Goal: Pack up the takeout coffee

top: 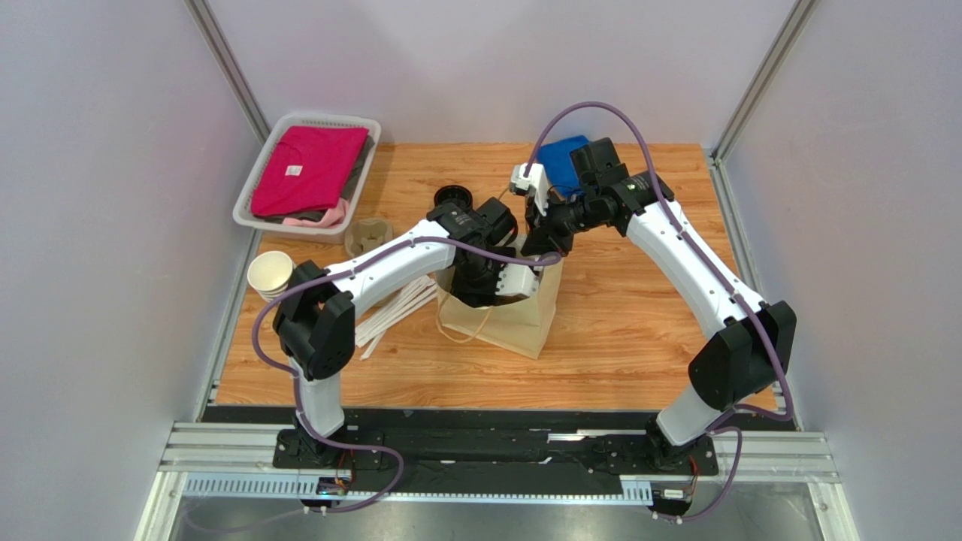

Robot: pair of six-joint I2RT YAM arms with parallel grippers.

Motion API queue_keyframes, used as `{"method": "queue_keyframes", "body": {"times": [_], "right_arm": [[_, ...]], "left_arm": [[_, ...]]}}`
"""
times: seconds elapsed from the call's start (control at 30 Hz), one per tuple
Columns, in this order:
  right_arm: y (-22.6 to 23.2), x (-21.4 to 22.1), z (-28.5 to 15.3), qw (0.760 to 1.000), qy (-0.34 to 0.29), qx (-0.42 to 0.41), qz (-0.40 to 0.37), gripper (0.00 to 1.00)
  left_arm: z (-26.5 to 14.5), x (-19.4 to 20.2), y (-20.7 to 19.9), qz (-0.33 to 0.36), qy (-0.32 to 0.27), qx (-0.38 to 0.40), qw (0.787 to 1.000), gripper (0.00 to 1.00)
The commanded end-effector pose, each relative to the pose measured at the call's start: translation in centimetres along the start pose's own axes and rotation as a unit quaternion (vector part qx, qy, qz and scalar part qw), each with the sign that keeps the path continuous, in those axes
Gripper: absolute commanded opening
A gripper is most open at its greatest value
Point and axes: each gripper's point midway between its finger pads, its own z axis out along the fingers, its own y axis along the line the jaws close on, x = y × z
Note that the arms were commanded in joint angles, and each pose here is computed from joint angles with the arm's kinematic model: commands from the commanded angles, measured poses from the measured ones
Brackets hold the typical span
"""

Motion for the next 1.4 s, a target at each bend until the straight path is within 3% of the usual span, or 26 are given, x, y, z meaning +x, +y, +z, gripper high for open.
{"method": "queue_keyframes", "body": {"times": [0.0,0.47,1.07,1.37], "right_arm": [[0.0,-0.1,-0.3,1.000,0.005,0.009,-0.011,0.00],[-3.4,-0.9,-1.0,0.994,-0.007,0.107,-0.025,0.00],[-2.5,-0.7,-0.9,0.995,-0.008,0.089,-0.037,0.00],[-2.4,-0.8,-0.9,0.995,-0.011,0.088,-0.043,0.00]], "left_arm": [[-1.7,-0.6,1.9,0.011,-0.009,-0.051,0.999,0.98],[-3.2,-1.5,1.9,0.012,-0.023,-0.065,0.998,0.99],[-5.1,-2.5,1.4,0.010,-0.034,-0.045,0.998,0.99],[-7.2,-3.2,1.7,0.000,-0.061,-0.078,0.995,0.99]]}}
